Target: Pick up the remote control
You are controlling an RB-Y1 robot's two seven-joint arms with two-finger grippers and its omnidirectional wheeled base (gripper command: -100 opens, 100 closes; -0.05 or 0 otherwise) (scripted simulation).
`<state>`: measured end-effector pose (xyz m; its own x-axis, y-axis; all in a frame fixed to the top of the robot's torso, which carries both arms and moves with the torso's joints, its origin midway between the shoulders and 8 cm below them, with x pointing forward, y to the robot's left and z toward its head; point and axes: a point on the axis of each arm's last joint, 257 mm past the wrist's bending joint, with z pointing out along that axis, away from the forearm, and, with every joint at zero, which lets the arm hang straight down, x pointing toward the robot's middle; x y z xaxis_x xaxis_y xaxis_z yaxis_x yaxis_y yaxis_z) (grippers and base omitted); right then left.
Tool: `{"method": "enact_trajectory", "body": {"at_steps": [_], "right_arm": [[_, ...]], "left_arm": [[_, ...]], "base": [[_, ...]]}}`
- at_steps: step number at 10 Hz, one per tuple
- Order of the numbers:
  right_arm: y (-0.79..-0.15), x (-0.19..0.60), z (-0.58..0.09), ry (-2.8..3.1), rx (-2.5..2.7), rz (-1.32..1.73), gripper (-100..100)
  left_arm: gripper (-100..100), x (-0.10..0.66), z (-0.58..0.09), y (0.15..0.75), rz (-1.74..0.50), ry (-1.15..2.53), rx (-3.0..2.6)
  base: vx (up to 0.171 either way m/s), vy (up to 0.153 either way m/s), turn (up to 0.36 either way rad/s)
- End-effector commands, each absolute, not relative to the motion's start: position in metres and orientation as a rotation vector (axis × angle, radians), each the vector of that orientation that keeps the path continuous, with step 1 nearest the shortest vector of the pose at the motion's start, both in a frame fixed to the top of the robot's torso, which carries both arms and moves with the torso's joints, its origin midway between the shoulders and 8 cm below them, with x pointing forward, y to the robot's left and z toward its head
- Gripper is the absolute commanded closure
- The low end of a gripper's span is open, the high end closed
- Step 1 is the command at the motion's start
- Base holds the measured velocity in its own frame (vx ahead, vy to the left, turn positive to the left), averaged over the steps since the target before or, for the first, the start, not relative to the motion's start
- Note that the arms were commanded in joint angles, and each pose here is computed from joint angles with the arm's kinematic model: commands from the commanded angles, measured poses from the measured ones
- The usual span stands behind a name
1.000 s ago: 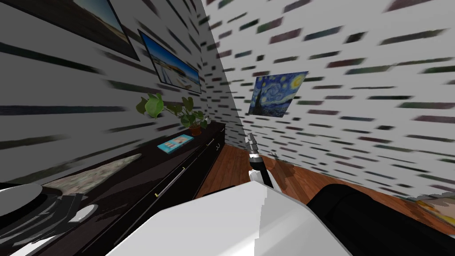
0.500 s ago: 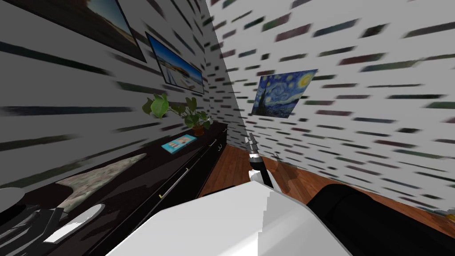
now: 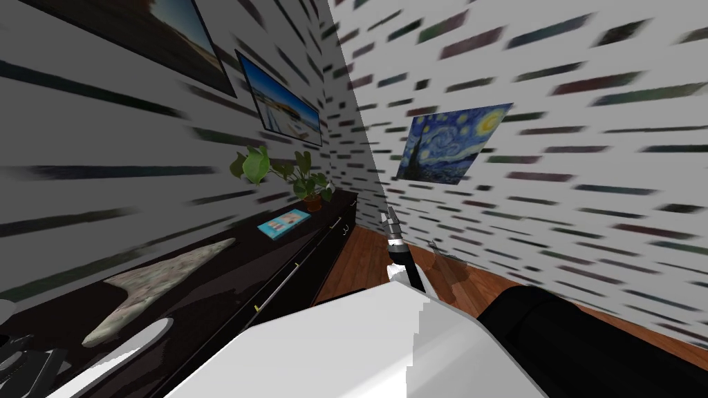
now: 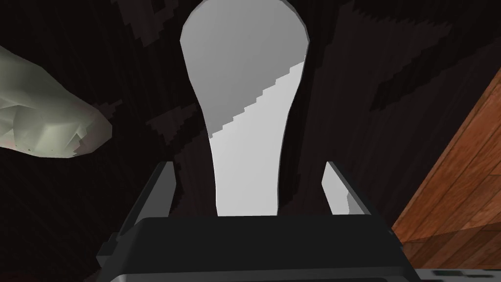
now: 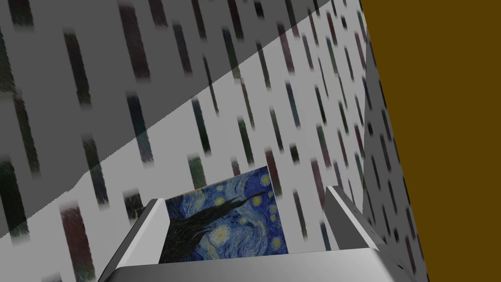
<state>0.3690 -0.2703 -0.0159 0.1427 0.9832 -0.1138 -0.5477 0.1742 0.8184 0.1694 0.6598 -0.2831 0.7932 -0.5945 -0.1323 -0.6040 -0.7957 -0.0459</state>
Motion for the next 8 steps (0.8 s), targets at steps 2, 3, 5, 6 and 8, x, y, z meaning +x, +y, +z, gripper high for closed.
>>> {"method": "enact_trajectory", "body": {"at_steps": [2, 3, 5, 6, 8], "right_arm": [[-0.270, 0.369, -0.016, 0.766, 0.713, 1.251, 0], [-0.270, 0.369, -0.016, 0.766, 0.713, 1.251, 0], [-0.270, 0.369, -0.016, 0.766, 0.713, 1.251, 0], [-0.270, 0.369, -0.016, 0.766, 0.713, 1.251, 0], [-0.270, 0.369, -0.016, 0.766, 0.713, 1.251, 0]], "left_arm": [[0, 0.168, -0.283, 0.659, 0.174, 0.966, -2.898], [-100, 0.164, -0.298, 0.661, 0.177, 0.959, -2.899], [-100, 0.160, -0.308, 0.661, 0.180, 0.956, -2.900], [-100, 0.160, -0.305, 0.660, 0.179, 0.955, -2.901], [100, 0.160, -0.306, 0.660, 0.180, 0.956, -2.902]], "base": [[0.008, 0.015, 0.002], [0.007, 0.006, -0.030], [0.009, 0.006, -0.023], [0.000, 0.000, 0.000], [0.000, 0.000, 0.000]]}}
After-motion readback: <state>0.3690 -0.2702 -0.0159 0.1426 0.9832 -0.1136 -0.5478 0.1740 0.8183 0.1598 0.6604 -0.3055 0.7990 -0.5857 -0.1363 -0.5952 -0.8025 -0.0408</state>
